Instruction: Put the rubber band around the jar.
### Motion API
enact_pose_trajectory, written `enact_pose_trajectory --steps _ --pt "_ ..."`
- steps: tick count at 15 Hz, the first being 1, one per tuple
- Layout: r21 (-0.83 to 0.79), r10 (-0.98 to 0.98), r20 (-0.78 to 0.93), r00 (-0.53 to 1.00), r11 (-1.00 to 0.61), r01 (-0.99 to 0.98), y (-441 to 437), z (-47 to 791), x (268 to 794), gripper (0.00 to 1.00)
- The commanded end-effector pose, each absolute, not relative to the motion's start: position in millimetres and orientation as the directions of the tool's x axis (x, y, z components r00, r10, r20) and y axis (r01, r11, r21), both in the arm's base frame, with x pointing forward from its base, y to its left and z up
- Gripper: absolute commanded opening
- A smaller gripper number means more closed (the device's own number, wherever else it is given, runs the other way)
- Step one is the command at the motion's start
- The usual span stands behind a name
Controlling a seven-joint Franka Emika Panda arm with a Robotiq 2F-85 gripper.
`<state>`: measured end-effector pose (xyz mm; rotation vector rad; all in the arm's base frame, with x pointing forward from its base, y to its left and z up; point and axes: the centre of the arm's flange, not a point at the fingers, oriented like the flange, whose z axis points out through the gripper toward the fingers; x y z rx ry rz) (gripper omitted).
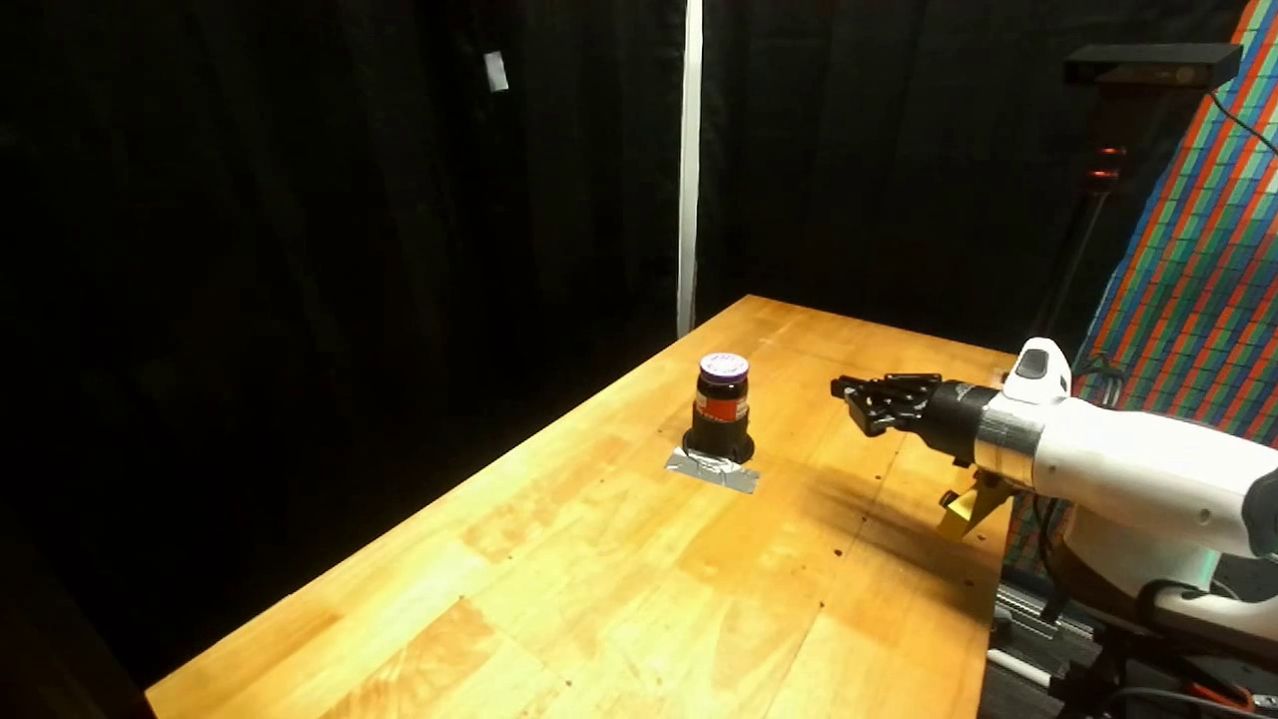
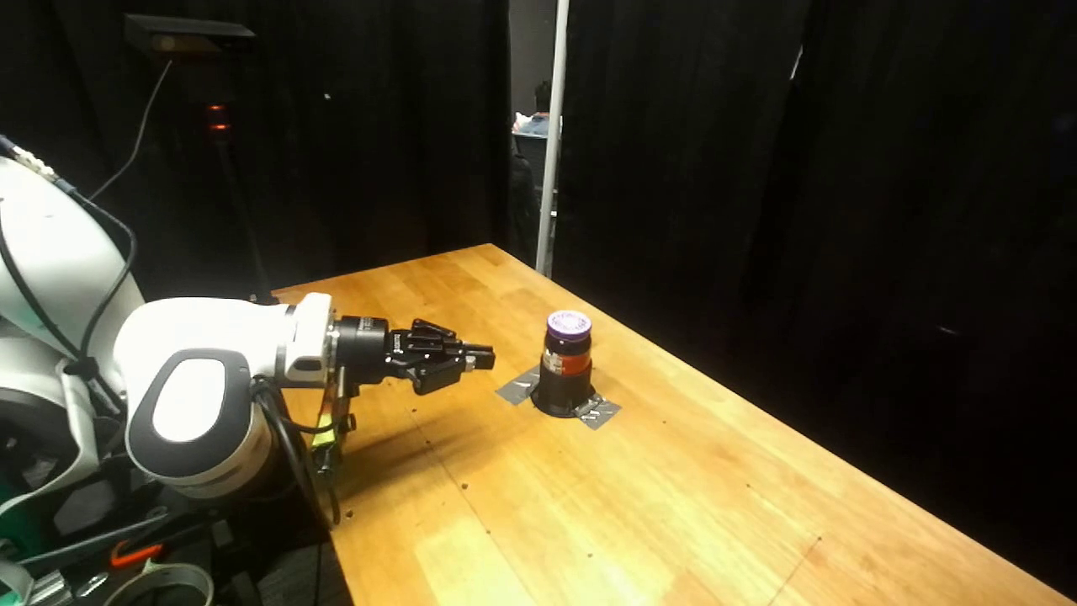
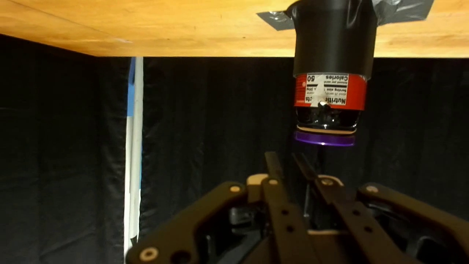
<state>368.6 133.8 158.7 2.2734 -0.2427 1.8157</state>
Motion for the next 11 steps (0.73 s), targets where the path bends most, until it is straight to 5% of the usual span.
enact_pose_trajectory --steps 1,8,11 --pt "0.199 0.106 0.927 0.359 -0.952 -0.233 137 212 394 0.48" --pt "0.374 0.154 0.770 0.619 -0.895 -0.243 119 341 452 0.99" --pt "0.388 0.083 0.681 0.727 -0.884 -0.262 113 396 468 1.00"
